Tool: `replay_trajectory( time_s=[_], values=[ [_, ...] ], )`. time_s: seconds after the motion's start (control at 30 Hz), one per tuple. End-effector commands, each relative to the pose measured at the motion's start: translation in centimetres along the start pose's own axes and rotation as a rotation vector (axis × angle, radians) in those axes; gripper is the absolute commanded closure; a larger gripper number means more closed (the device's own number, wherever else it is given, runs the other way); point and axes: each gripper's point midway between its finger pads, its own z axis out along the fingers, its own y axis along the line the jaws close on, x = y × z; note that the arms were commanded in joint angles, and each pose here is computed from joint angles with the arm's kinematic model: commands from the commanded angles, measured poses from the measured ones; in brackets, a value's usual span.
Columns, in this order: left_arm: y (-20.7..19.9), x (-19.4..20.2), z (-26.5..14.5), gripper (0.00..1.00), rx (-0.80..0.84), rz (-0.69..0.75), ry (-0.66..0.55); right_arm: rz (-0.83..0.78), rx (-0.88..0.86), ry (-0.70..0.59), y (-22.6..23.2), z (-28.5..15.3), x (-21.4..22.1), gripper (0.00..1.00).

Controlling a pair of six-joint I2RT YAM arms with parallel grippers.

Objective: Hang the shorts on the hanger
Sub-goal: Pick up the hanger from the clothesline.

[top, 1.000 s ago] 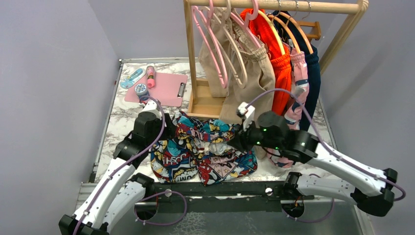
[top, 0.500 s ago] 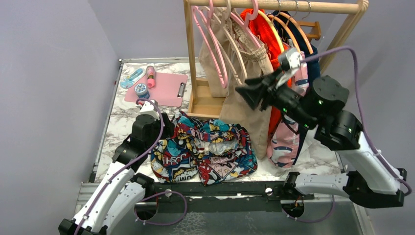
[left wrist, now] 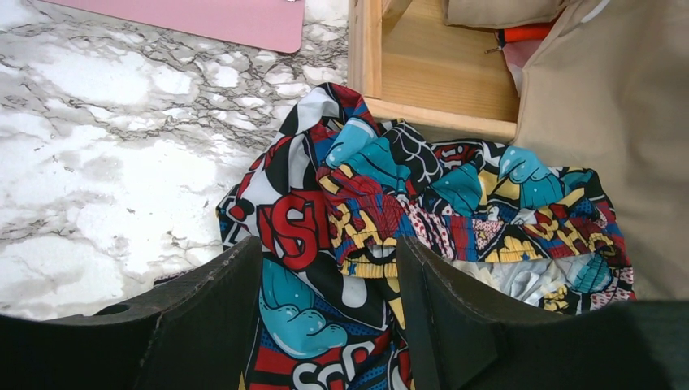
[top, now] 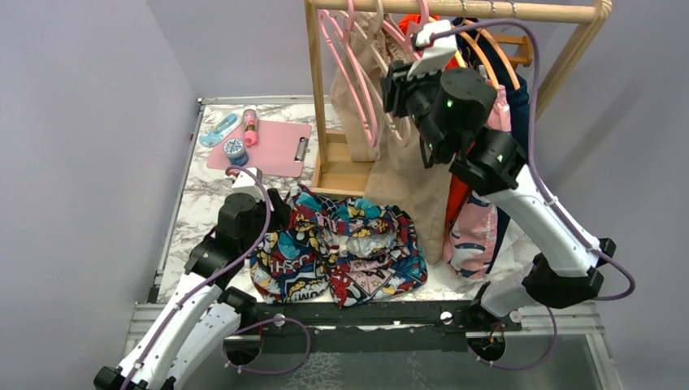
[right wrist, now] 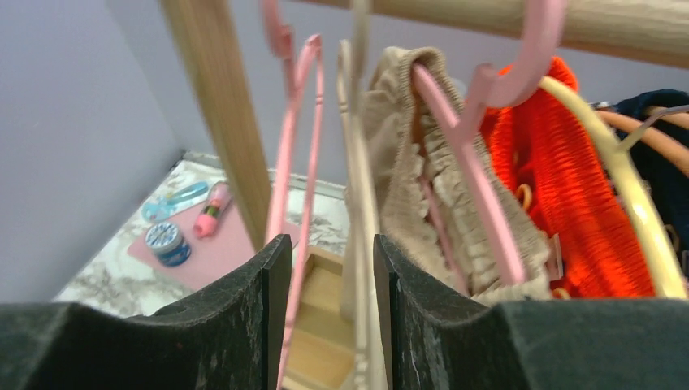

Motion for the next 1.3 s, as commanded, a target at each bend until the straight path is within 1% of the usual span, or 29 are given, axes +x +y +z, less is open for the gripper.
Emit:
replay_trajectory(
  time_s=[0.0, 0.2, 0.4, 0.6, 0.9, 1.27],
  values=[
    [0.1, -0.8, -0.1, 0.36, -0.004, 0.007, -0.045, 0.034, 0.037, 0.050, -2.8, 1.8, 0.4, 0.56],
    [0.0, -0.7, 0.0, 0.36, 0.003, 0.009, -0.047, 0.067, 0.003, 0.094, -3.4, 3.3, 2.7, 0.57],
    [-0.1, -0.6, 0.1, 0.36, 0.009, 0.014, -0.038, 0.083, -0.052, 0.082, -2.5, 3.3, 3.1, 0.57],
    [-0.1, -0.4, 0.3, 0.36, 0.007, 0.016, -0.031, 0.076, -0.072, 0.115, -2.0, 3.8, 4.6, 0.57],
    [0.0, -0.2, 0.4, 0.36, 0.001, 0.018, -0.025, 0.063, -0.044, 0.138, -2.5, 4.5, 6.0, 0.66],
    [-0.1, -0.1, 0.5, 0.36, 0.010, 0.021, -0.019, 0.070, -0.071, 0.156, -1.7, 5.2, 6.8, 0.77]
  ],
)
